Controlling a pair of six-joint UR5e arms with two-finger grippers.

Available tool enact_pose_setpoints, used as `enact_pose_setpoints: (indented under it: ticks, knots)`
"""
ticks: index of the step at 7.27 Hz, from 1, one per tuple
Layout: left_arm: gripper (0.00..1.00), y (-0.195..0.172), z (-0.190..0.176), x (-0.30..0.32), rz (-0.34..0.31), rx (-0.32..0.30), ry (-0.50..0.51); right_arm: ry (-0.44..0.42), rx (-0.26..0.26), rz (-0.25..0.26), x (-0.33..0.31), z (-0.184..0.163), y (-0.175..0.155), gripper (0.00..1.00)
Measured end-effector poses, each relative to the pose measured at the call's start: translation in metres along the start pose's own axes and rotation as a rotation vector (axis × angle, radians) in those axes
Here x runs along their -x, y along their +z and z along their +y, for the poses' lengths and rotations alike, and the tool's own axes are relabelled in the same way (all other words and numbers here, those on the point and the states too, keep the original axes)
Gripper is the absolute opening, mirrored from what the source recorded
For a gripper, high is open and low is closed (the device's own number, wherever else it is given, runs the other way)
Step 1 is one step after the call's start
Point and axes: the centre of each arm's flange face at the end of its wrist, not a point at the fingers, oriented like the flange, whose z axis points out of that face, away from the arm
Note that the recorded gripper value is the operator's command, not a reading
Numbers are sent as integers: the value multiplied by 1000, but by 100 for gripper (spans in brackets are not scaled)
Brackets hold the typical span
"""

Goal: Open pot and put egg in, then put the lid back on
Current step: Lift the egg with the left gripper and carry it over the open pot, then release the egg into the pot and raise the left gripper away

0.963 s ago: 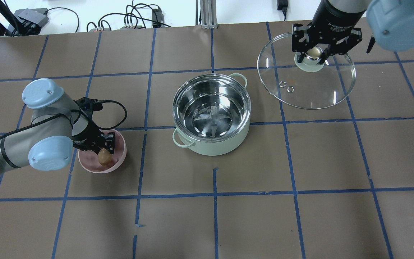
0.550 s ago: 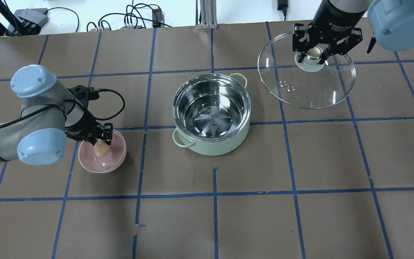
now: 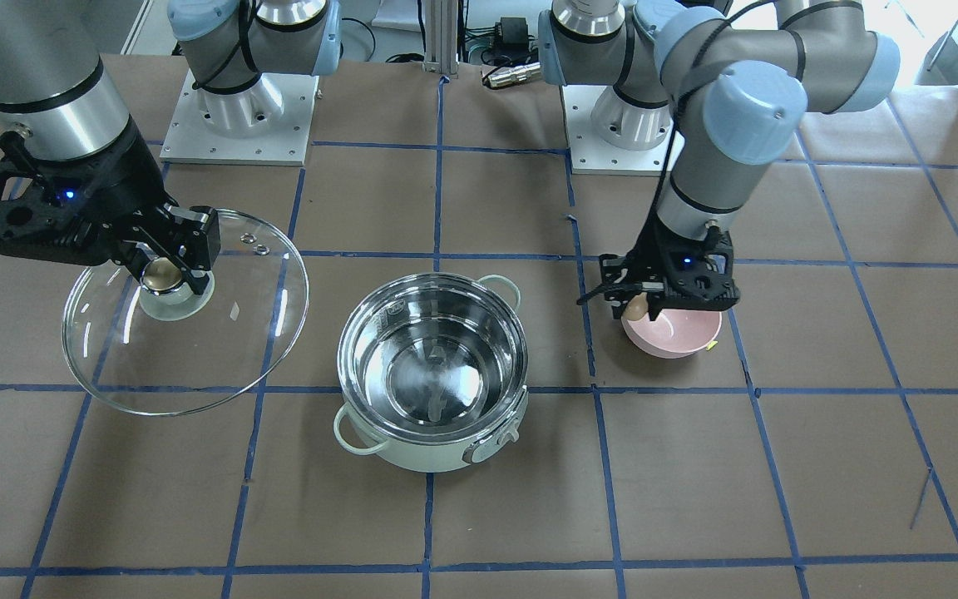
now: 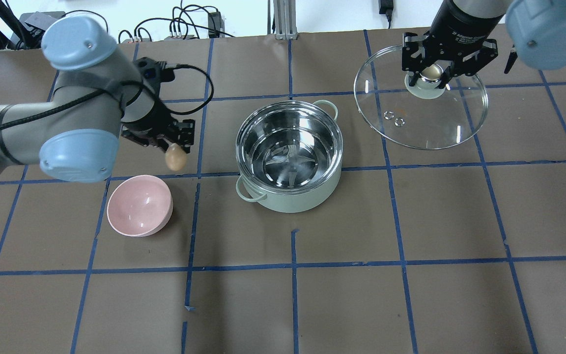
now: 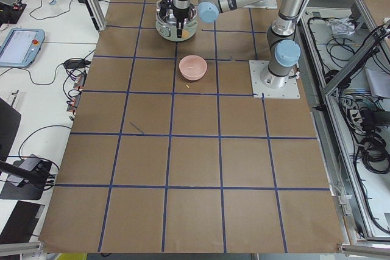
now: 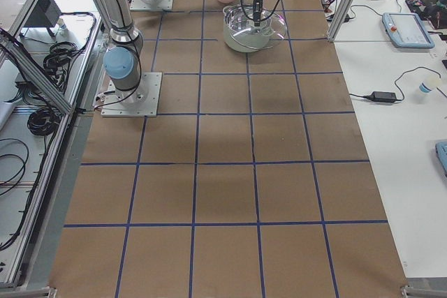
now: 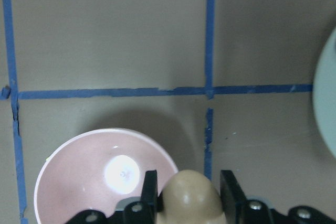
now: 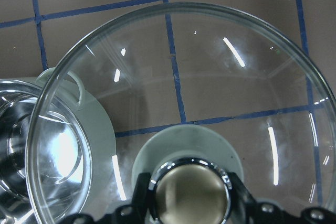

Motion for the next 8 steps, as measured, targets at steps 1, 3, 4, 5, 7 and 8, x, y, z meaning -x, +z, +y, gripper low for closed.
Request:
enact_pose_setpoints:
  ticks: [1,3,4,5,7,8]
  knots:
    - [1,-3,-10,-54,14,-16,13,-6,1,1,-1,0,1,34]
    - [1,30,-29,-131,28,-19,39,-18,3,5,-1,0,3,34]
    - [1,57,-37,-146,27,-10,49,-19,4,6,-1,0,4,34]
    - [30,80,-40,-152,26,8,56,-21,4,7,-1,0,4,34]
    - [100,99,-37,-154,24,36,66,-22,4,8,-1,1,4,34]
    - [100,93,-36,-154,25,29,81,-24,4,9,-1,1,4,34]
